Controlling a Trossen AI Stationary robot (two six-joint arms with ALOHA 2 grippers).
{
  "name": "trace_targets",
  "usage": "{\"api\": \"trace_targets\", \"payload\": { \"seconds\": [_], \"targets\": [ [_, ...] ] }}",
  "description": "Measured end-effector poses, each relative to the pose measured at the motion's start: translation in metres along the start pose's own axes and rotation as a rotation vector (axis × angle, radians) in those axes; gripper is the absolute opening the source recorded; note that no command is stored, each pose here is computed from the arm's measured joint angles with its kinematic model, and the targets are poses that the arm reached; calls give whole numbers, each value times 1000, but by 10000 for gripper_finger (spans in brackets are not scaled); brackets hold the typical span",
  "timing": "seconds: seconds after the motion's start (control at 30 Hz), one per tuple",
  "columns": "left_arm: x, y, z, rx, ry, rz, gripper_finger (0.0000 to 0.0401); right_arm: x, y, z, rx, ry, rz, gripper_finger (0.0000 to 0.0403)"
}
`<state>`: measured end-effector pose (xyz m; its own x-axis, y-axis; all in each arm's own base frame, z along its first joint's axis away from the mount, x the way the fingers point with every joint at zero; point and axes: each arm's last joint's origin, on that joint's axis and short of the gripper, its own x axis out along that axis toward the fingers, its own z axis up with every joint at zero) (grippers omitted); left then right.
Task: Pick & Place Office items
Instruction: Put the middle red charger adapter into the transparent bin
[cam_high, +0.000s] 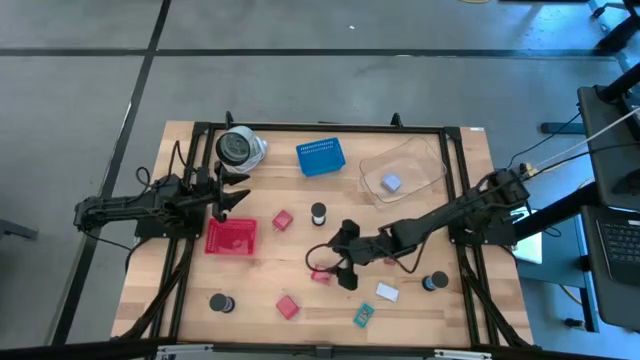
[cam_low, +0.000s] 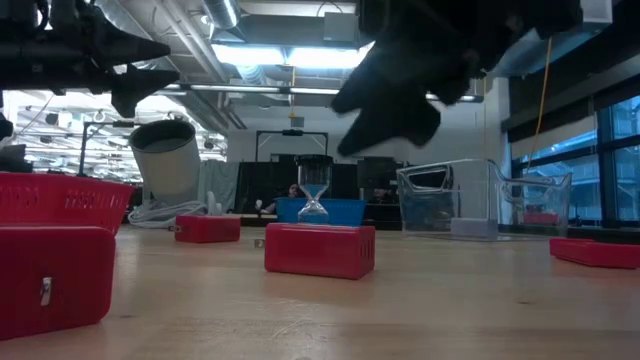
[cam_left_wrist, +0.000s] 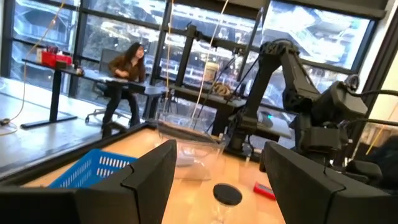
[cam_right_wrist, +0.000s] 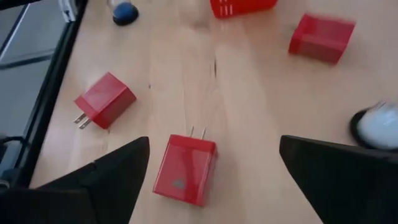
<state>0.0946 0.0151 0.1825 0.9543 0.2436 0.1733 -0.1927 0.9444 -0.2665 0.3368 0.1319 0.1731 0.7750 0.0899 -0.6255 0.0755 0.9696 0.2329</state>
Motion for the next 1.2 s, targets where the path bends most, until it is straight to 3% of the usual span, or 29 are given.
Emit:
{"api": "trace_targets", "payload": {
  "seconds": [0.1, 0.3, 0.73, 0.83, 1.03, 1.2],
  "targets": [
    [0, 0, -2, -7, 17, 4, 239, 13, 6, -10, -11, 0, 32, 365],
    [0, 2, -6, -19, 62, 16, 239, 34, 20, -34, -212, -30, 4, 351],
    [-1, 2, -14, -53, 150, -2, 239, 54, 23, -51, 2, -81, -31, 357],
    [-1, 2, -14, -53, 155, -7, 239, 57, 27, -53, -4, -80, -30, 361],
    [-1, 2, -14, -54, 156, -8, 239, 70, 28, -61, -131, -55, -58, 362],
    [-1, 2, -14, -54, 157, -8, 239, 74, 29, -61, -136, -53, -65, 359]
  ]
}}
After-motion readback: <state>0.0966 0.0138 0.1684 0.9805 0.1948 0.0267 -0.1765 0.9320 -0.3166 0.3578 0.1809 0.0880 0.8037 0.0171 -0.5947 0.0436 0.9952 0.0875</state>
